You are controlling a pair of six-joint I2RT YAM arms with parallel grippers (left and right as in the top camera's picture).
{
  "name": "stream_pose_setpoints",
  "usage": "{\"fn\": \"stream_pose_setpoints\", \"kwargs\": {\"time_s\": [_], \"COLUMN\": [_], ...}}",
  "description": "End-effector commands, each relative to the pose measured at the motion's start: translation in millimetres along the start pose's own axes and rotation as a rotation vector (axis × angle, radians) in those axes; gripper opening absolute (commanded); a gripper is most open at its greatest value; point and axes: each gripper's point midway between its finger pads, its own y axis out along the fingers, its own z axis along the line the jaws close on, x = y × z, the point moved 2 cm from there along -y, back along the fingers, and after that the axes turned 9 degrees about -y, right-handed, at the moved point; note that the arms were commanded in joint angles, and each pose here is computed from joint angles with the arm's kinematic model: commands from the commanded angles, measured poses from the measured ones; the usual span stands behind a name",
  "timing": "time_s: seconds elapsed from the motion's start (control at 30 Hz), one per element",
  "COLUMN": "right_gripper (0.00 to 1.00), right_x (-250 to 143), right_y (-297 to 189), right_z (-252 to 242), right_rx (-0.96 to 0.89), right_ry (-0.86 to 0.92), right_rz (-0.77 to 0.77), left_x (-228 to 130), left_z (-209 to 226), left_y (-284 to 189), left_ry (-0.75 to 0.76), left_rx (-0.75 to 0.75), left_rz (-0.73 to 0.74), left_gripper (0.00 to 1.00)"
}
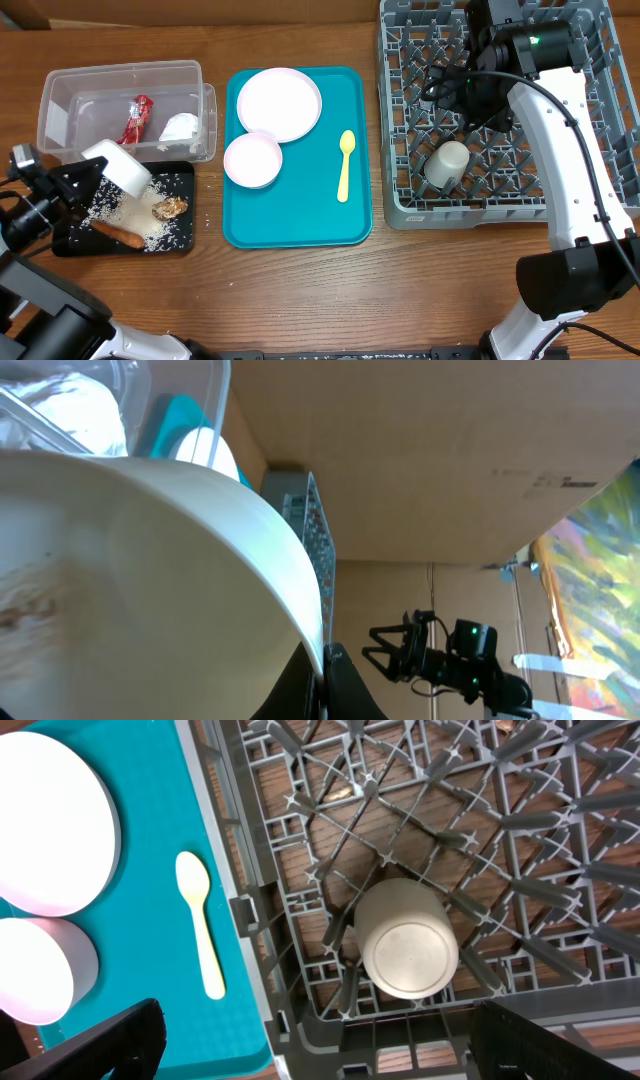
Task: Sort waste into correct bins and load items into the dishwasher
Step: 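Carry the white bowl left and tip the rice onto the black tray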
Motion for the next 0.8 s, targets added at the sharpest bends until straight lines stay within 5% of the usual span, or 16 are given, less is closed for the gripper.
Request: {"fn": "stream_pose_setpoints", "kwargs": {"time_s": [0.0,0.23,0.77], "right_gripper": [1.0,1.0,1.0], "right_x": [-0.9,-1.3,-1.4], "right_y": [-2.9,-2.9,-2.9], "right_z": [3.5,3.4,3.3], "right_rx": [0.01,0.009,0.009], "right_ry": [-0.013,-0.013,-0.013], "right_rz": [-0.008,-0.006,-0.006], "left_x": [0.2,12.8,3.1], "left_z": [-5.1,10.7,-2.8], "left_y": [-2.6,-4.3,-0.9], "left_ry": [-0.026,-0.03,0.031], "left_rx": [-0.024,0.07,0.011], "left_rz": [-0.014,-0.032,-0.013], "left_gripper": [0.04,0.04,0.04]}}
